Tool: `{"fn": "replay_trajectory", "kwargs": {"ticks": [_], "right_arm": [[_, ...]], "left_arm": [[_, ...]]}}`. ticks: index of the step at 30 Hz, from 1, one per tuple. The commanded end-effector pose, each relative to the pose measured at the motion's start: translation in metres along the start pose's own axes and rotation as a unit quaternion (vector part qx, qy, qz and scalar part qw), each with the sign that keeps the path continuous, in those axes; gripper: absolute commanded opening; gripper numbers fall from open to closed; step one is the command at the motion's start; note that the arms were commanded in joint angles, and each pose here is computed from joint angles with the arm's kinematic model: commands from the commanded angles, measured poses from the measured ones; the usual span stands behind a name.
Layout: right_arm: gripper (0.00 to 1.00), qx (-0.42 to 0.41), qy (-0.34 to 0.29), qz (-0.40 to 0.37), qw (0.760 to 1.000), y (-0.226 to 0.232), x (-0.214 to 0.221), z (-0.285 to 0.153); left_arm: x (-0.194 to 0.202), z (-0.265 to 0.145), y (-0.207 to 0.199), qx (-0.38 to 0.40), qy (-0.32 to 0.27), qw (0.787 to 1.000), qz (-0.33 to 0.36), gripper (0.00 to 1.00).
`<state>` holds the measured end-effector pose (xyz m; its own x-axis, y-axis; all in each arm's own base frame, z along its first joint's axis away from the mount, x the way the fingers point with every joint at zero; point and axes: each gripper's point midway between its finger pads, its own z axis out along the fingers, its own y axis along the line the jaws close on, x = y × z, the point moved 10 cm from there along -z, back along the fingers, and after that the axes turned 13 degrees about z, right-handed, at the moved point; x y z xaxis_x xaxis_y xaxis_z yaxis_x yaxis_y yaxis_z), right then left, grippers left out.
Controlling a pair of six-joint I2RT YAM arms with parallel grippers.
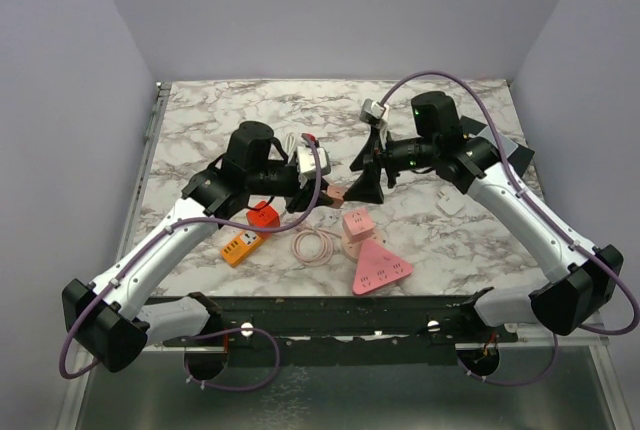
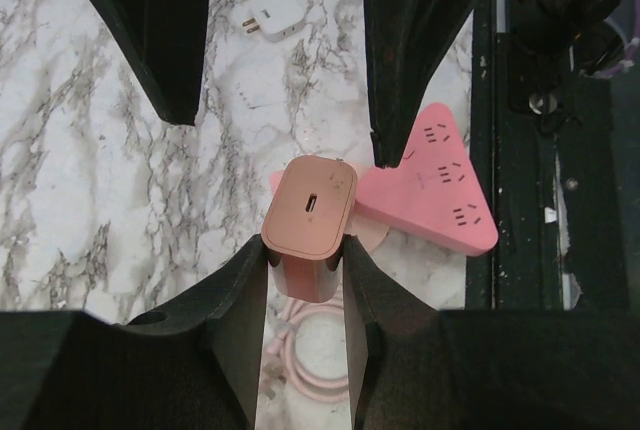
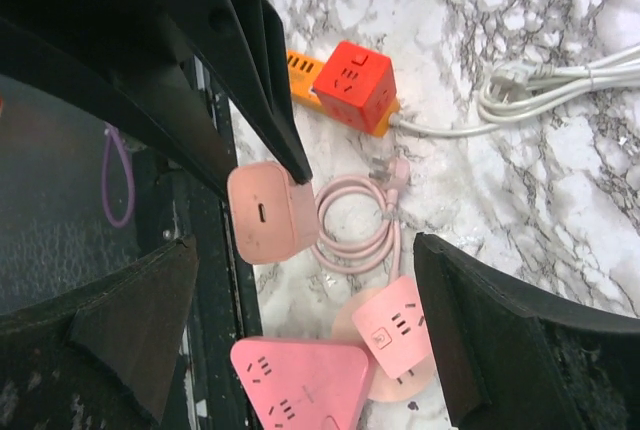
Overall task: Insert the plug
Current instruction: Pick up the plug from the center of the board.
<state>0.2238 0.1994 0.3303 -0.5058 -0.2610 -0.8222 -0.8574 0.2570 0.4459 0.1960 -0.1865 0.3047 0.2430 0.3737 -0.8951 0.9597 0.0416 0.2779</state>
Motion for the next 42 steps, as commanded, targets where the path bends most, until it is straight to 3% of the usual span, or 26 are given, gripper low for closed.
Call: {"fn": "replay_trajectory", "kwargs": {"ticks": [1,7,11,16,20,22,23,24,25,26,27,31,35,42], "right_arm": [[0.93,-0.022,0.016,-0.022,0.999,0.002,0.009,0.001],[0.90,-0.045,0.031,-0.023,0.998,0.010,0.012,0.009],[0.79,-0.047,0.050,-0.009,0.998,0.011,0.017,0.016],[0.52,-0.041,0.061,0.005,0.997,0.010,0.022,0.017],[0.10,-0.028,0.063,0.008,0.998,0.008,0.024,0.016],[0.01,-0.020,0.060,0.010,0.998,0.007,0.023,0.017],[0.01,-0.015,0.055,0.009,0.998,0.007,0.022,0.016],[0.01,-0.009,0.050,0.008,0.999,0.007,0.021,0.016],[0.01,-0.004,0.046,0.007,0.999,0.007,0.020,0.015],[0.01,0.006,0.039,0.007,0.999,0.007,0.019,0.014],[0.01,0.017,0.031,0.006,0.999,0.006,0.017,0.013],[0.01,0.068,-0.013,0.011,0.998,0.004,0.009,0.011],[0.01,0.114,-0.105,0.065,0.986,0.002,-0.011,0.014],[0.01,0.046,-0.215,0.158,0.963,0.007,-0.025,0.031]], "left_arm": [[-0.018,-0.002,-0.001,0.028,-0.049,0.998,-0.033,0.00],[-0.019,0.002,0.001,0.047,-0.057,0.996,-0.044,0.00],[-0.021,0.004,0.004,0.053,-0.057,0.996,-0.051,0.00],[-0.024,0.003,0.005,0.055,-0.061,0.996,-0.044,0.00],[-0.026,0.001,0.005,0.056,-0.064,0.996,-0.036,0.00],[-0.026,0.000,0.005,0.054,-0.062,0.996,-0.029,0.01],[-0.026,0.000,0.006,0.050,-0.059,0.997,-0.027,0.10],[-0.026,-0.001,0.006,0.044,-0.056,0.997,-0.024,0.26],[-0.026,-0.002,0.008,0.031,-0.050,0.998,-0.018,0.48],[-0.026,-0.004,0.009,0.020,-0.045,0.999,-0.011,0.78],[-0.027,-0.007,0.009,0.009,-0.043,0.999,0.002,0.96],[-0.027,-0.018,0.011,-0.061,-0.035,0.996,0.048,0.99],[-0.029,-0.028,0.016,-0.136,-0.041,0.985,0.103,0.99],[-0.025,-0.033,0.018,-0.176,-0.038,0.972,0.153,0.99]]}}
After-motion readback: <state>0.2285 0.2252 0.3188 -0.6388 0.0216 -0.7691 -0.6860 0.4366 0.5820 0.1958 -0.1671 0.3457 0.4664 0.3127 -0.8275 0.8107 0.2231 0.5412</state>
